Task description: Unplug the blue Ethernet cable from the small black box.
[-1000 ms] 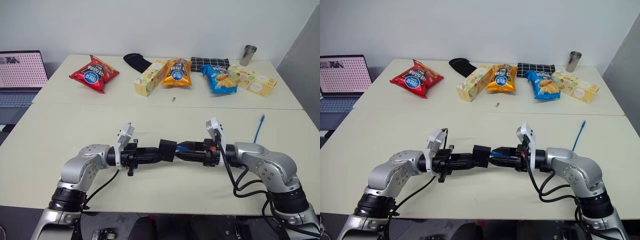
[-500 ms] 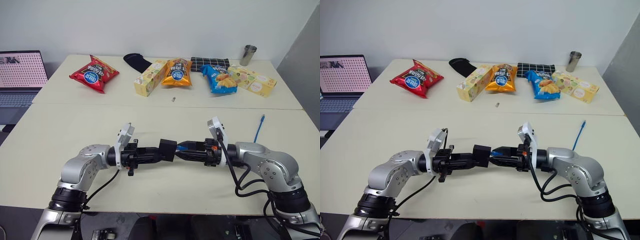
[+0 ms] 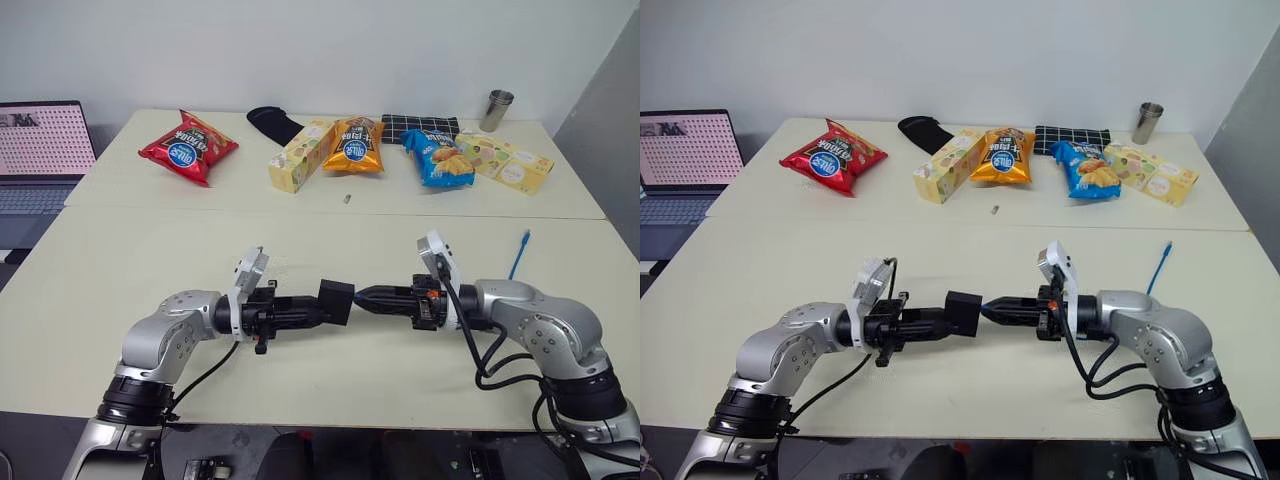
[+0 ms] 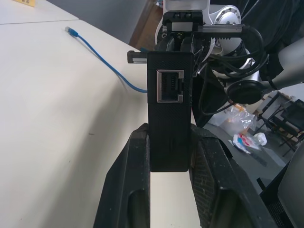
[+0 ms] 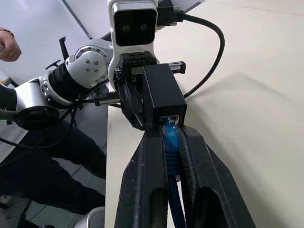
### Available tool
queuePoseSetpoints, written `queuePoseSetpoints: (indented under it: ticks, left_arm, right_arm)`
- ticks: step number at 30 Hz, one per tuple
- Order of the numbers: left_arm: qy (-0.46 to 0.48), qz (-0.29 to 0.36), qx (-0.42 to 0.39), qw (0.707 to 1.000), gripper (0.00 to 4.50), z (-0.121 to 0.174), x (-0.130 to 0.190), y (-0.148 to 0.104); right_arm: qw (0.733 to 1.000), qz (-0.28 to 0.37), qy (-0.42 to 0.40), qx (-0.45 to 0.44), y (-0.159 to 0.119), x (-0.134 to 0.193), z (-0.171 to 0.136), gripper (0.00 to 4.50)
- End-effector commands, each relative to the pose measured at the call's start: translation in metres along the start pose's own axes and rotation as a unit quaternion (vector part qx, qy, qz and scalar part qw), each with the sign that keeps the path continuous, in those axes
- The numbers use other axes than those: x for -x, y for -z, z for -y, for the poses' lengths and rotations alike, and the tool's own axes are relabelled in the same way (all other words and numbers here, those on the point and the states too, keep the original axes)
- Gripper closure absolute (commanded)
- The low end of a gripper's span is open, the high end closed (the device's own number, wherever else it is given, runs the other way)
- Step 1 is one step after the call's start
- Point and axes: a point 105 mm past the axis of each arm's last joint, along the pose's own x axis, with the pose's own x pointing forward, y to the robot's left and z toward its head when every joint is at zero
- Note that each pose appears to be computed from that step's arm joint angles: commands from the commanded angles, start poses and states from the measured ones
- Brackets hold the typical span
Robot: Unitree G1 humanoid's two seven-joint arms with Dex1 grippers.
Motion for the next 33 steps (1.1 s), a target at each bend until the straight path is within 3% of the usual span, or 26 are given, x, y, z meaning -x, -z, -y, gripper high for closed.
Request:
queuePoseSetpoints:
  ticks: [1,13,18,20,25,28,33]
  left_arm:
    - [0.027,0.006,-0.020,0.999,3.73,0.009,-0.005,-0.009]
    - [-0.042,0.002,-0.020,0.999,3.73,-0.005,0.018,-0.005]
    - [-0.100,0.018,-0.017,0.995,3.73,-0.015,0.037,-0.009]
    - [-0.113,0.026,-0.019,0.993,3.73,-0.018,0.038,-0.011]
    - [-0.149,0.039,-0.023,0.988,3.73,-0.028,0.036,-0.016]
    - [-0.210,0.024,-0.030,0.977,3.73,-0.046,0.038,-0.015]
    - [-0.259,0.034,-0.046,0.964,3.73,-0.065,0.039,-0.022]
  right_arm:
    - [1.000,-0.002,-0.006,0.021,-0.009,-0.001,0.001,4.44]
    - [0.999,-0.008,0.049,0.002,-0.007,0.028,0.023,4.45]
    - [0.988,0.009,0.149,0.039,-0.009,0.051,0.049,4.47]
    - [0.972,0.023,0.222,0.074,-0.015,0.056,0.070,4.47]
    - [0.884,-0.017,0.416,0.212,-0.022,0.072,0.120,4.47]
    - [0.868,-0.019,0.436,0.236,-0.023,0.074,0.124,3.60]
    - [0.878,-0.008,0.401,0.261,-0.033,0.065,0.109,2.36]
